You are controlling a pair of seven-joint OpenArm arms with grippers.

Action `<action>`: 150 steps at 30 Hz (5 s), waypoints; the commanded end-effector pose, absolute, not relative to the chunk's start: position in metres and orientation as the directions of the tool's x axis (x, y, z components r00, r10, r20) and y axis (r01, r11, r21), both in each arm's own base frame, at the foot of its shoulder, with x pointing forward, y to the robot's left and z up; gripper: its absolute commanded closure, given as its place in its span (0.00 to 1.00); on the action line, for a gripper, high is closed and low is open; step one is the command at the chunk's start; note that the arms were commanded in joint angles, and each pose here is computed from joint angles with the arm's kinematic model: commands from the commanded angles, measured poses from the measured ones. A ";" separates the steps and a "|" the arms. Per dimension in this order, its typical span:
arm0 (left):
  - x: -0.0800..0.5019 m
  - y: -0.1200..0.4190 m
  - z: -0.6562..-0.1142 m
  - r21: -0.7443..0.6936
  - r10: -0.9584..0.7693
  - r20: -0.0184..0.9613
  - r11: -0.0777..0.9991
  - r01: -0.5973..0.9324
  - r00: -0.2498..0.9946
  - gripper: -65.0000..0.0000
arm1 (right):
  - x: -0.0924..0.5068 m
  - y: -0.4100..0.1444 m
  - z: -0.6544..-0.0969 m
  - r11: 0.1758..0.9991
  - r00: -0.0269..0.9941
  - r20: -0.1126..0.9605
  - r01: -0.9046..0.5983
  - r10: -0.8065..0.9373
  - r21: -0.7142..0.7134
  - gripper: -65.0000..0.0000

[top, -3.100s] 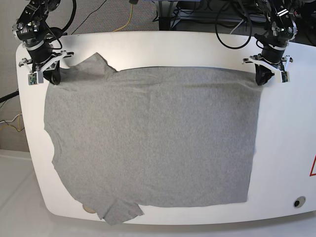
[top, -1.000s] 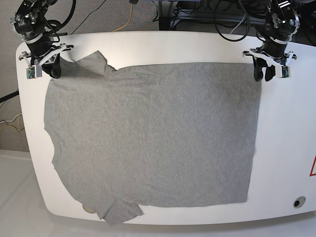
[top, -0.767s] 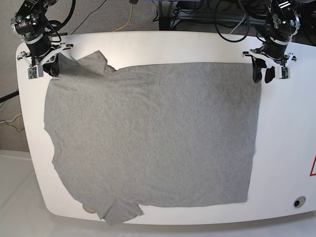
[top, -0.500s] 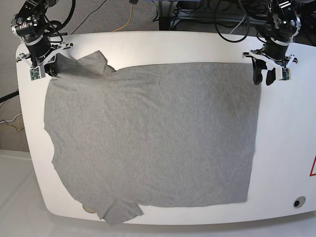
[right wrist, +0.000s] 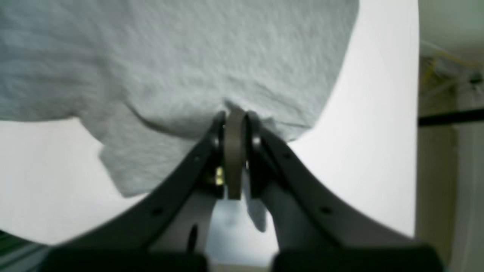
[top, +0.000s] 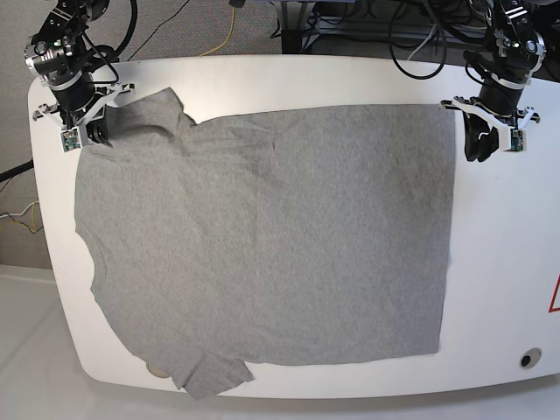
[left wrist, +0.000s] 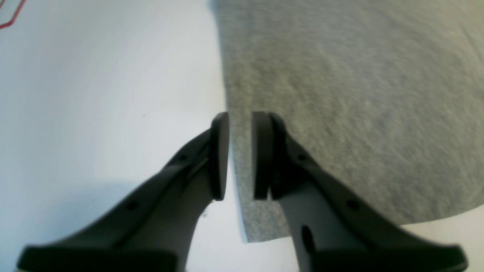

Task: Fold the T-shirt properly
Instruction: 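Pull both held shirt edges outward, stretching the shirt taut, then open the left gripper and reposition it along the shirt edge, then lower the left gripper and close it on the shirt edge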

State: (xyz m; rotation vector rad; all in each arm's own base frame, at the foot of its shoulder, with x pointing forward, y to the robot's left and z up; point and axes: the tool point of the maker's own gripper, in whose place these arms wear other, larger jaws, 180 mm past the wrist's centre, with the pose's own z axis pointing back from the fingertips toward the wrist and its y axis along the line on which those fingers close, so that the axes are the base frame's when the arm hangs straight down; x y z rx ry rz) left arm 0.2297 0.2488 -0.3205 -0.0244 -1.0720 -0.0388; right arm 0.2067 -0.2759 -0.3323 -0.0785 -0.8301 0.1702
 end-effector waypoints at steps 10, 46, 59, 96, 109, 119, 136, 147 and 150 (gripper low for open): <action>0.226 0.240 -0.327 -0.037 0.004 0.886 0.997 0.061 0.463 0.78 | 0.215 -0.257 -0.312 0.989 0.552 0.834 -0.119 -0.012 0.092 1.00; 0.223 0.231 -0.373 -0.188 0.154 0.806 0.982 0.000 0.571 0.70 | 0.205 -0.233 -0.374 0.985 0.694 0.720 -0.117 -0.008 0.124 1.00; 0.224 0.232 -0.372 -0.186 0.153 0.808 0.982 0.001 0.569 0.70 | 0.205 -0.234 -0.373 0.986 0.695 0.719 -0.119 -0.004 0.120 1.00; 0.218 0.277 -0.342 -0.109 0.145 0.854 0.989 -0.101 0.499 0.43 | 0.208 -0.235 -0.372 0.986 0.692 0.722 -0.123 0.003 0.113 1.00; 0.220 0.257 -0.341 -0.251 0.274 0.854 0.962 -0.111 0.443 0.38 | 0.208 -0.235 -0.373 0.986 0.693 0.721 -0.123 0.004 0.112 1.00; 0.213 0.252 -0.356 -0.334 0.367 0.819 0.930 -0.154 0.441 0.38 | 0.208 -0.235 -0.373 0.986 0.693 0.721 -0.123 0.004 0.112 1.00; 0.188 0.260 -0.377 -0.332 0.414 0.770 0.910 -0.249 0.485 0.38 | 0.208 -0.236 -0.373 0.986 0.692 0.721 -0.121 0.004 0.111 1.00; 0.178 0.260 -0.399 -0.353 0.457 0.726 0.889 -0.292 0.514 0.38 | 0.208 -0.236 -0.373 0.986 0.692 0.721 -0.121 0.004 0.111 1.00; 0.172 0.258 -0.413 -0.368 0.481 0.695 0.876 -0.311 0.533 0.38 | 0.208 -0.236 -0.373 0.986 0.692 0.721 -0.121 0.004 0.111 1.00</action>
